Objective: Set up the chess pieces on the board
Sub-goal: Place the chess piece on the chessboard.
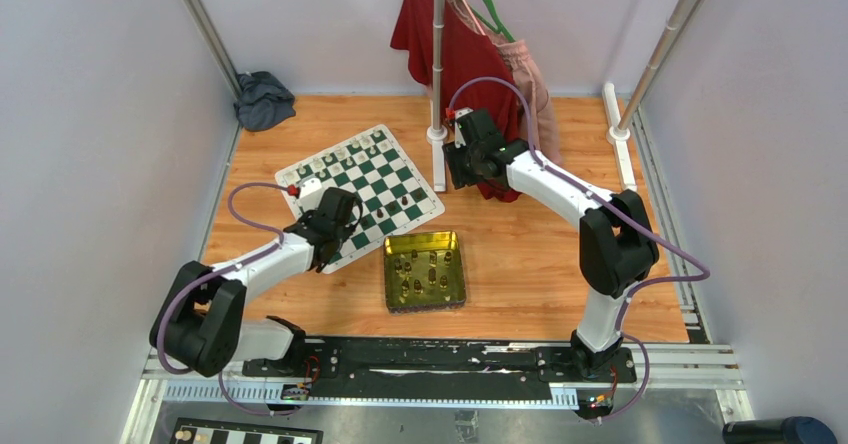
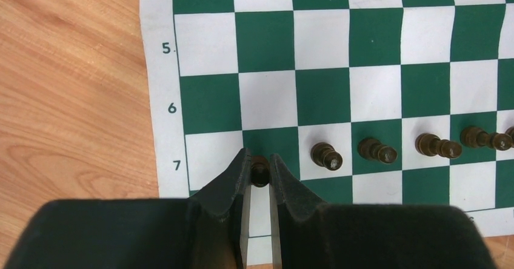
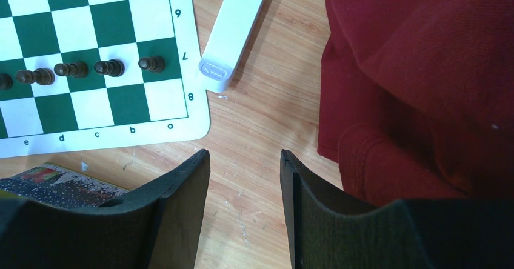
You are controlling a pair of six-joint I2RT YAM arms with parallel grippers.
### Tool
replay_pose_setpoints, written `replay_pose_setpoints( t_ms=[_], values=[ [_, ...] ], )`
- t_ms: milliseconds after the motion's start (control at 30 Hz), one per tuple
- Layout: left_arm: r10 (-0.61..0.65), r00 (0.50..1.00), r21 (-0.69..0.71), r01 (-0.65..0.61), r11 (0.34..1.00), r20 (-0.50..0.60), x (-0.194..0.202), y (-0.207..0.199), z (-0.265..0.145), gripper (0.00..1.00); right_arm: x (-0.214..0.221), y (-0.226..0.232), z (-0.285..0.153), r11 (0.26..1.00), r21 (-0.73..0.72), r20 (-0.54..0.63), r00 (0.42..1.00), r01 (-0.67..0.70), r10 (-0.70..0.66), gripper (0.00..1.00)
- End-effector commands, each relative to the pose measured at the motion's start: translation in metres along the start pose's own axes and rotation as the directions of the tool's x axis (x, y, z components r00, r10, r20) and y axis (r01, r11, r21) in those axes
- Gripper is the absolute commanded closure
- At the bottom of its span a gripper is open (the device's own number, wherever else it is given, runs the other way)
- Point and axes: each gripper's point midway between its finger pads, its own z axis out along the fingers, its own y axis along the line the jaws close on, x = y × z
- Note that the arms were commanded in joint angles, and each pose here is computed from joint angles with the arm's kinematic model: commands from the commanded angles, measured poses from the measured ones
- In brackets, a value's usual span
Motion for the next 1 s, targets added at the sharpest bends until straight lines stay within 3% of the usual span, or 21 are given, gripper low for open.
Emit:
replay_pose_setpoints(
  t_ms=[0,967],
  values=[
    [0.001,0.999,-0.016,0.000,1.000,0.036,-0.005,-0.002,0.005,1.00,0.002,0.003,-0.012,1.000,-0.001,-0.004,1.000,0.009,-0.009,0.49],
    [0.025,0.999,-0.009,-0.024,1.000,0.044,-0.012,-0.012,0.011,1.00,0.003,0.003,-0.010,1.000,0.006,-0.006,1.000,0.001,-0.001,0.49]
  ],
)
